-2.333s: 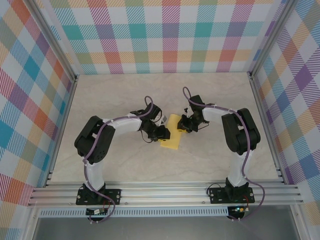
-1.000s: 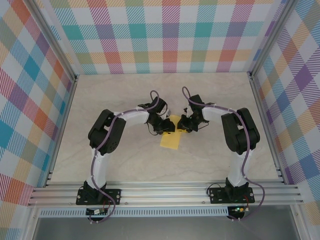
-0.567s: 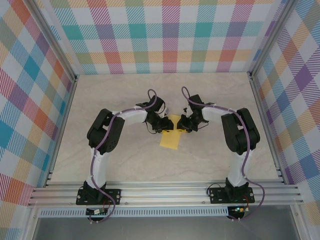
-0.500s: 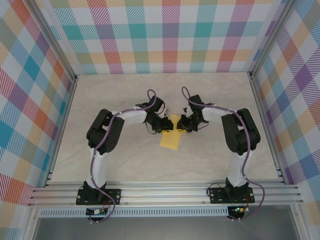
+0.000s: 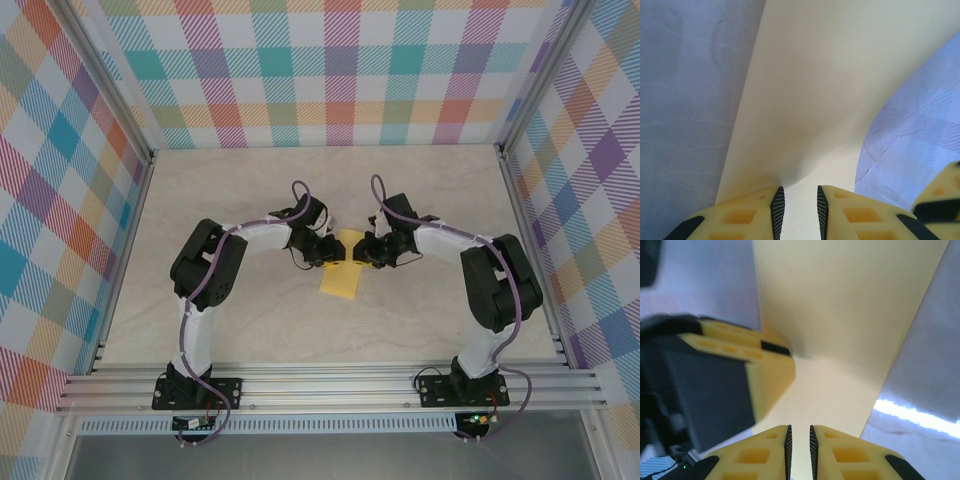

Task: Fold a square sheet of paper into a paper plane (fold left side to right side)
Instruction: Hold the paper at the center of the table, then first fold the square sheet of paper in half at the center of the table.

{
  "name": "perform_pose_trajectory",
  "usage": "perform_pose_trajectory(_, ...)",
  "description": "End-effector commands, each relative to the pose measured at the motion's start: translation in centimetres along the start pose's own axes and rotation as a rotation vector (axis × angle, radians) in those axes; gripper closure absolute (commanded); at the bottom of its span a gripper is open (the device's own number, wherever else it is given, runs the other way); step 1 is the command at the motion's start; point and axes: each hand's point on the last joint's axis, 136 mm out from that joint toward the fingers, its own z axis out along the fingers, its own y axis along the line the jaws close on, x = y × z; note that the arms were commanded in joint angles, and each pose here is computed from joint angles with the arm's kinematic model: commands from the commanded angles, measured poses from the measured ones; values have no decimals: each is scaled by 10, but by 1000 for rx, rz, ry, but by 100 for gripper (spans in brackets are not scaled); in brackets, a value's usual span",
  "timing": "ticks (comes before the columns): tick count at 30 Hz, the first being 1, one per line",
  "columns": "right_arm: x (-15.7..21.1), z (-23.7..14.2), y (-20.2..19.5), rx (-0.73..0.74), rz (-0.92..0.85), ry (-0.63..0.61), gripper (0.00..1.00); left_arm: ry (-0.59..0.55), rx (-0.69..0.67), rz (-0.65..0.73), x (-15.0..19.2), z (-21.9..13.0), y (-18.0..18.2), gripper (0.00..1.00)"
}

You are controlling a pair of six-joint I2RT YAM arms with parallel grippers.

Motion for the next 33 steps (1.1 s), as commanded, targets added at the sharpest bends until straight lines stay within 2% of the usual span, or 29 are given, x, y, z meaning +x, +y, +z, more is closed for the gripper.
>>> perform_pose_trajectory(1, 25, 18, -1, -34, 69, 63, 83, 68, -107, -73, 24, 9, 33, 73)
perform_pose_trajectory(10, 45, 34, -34, 113, 112, 144, 83, 66, -90, -54, 19, 3, 22, 72)
perform_pose_trajectory(20, 57, 38, -61, 218, 121, 186, 83, 21, 28, -7, -11, -18, -29, 67)
perform_pose_trajectory(33, 55, 39, -64, 241, 111, 194, 83, 53, -5, -34, -15, 7, -13, 68)
